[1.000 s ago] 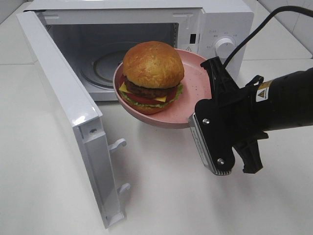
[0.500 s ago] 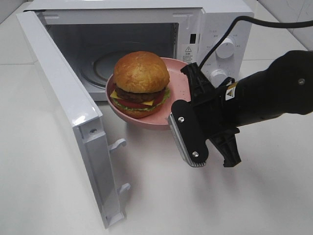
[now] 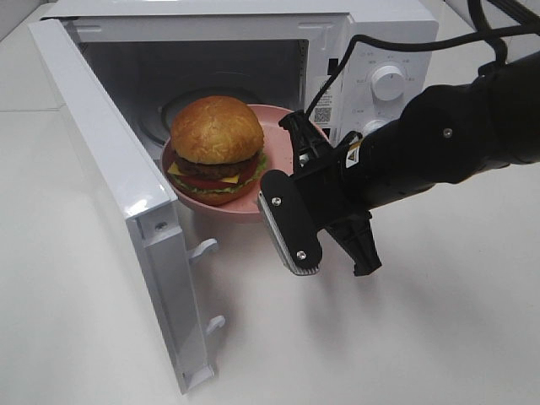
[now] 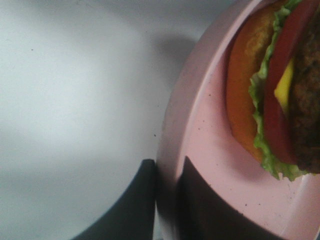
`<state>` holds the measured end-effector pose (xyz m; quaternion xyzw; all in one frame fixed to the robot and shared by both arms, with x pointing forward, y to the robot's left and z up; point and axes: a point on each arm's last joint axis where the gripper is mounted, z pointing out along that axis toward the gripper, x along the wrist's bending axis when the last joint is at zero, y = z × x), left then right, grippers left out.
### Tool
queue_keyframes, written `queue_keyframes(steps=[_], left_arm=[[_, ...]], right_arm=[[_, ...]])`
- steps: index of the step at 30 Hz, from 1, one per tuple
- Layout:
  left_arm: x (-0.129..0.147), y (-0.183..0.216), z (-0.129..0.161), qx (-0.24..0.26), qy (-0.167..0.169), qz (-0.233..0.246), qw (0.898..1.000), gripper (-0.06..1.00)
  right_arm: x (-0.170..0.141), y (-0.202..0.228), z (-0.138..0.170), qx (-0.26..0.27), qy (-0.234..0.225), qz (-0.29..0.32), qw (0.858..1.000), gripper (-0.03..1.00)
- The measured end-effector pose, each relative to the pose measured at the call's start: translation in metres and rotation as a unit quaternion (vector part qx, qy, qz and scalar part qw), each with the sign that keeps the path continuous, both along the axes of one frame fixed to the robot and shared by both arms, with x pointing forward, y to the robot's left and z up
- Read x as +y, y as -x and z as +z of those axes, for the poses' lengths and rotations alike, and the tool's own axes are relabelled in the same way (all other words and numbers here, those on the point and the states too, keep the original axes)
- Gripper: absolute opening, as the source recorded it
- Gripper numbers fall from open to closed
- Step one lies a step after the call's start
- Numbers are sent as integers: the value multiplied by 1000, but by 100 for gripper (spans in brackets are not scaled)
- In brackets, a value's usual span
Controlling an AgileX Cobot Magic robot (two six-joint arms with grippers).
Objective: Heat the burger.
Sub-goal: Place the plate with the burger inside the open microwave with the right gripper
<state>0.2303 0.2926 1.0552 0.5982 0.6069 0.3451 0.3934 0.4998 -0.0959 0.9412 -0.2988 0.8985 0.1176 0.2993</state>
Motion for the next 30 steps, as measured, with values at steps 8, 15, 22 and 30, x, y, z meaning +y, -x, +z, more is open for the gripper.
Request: queue_keyframes(steps=[8,15,22,30], left_arm=[[0,0,0,0,0,0,1000,99],[0,0,0,0,0,0,1000,99],[0,0,0,0,0,0,1000,99],[0,0,0,0,0,0,1000,99]], right_arm=[[8,-10,3,-5,-4,1,1000,6],[19,-24,-2,3,-6,-5,1000,6],[30,-38,-6,7,-7,-5,1000,6],[41,-53,-6,5,-12,-13,1000,6]])
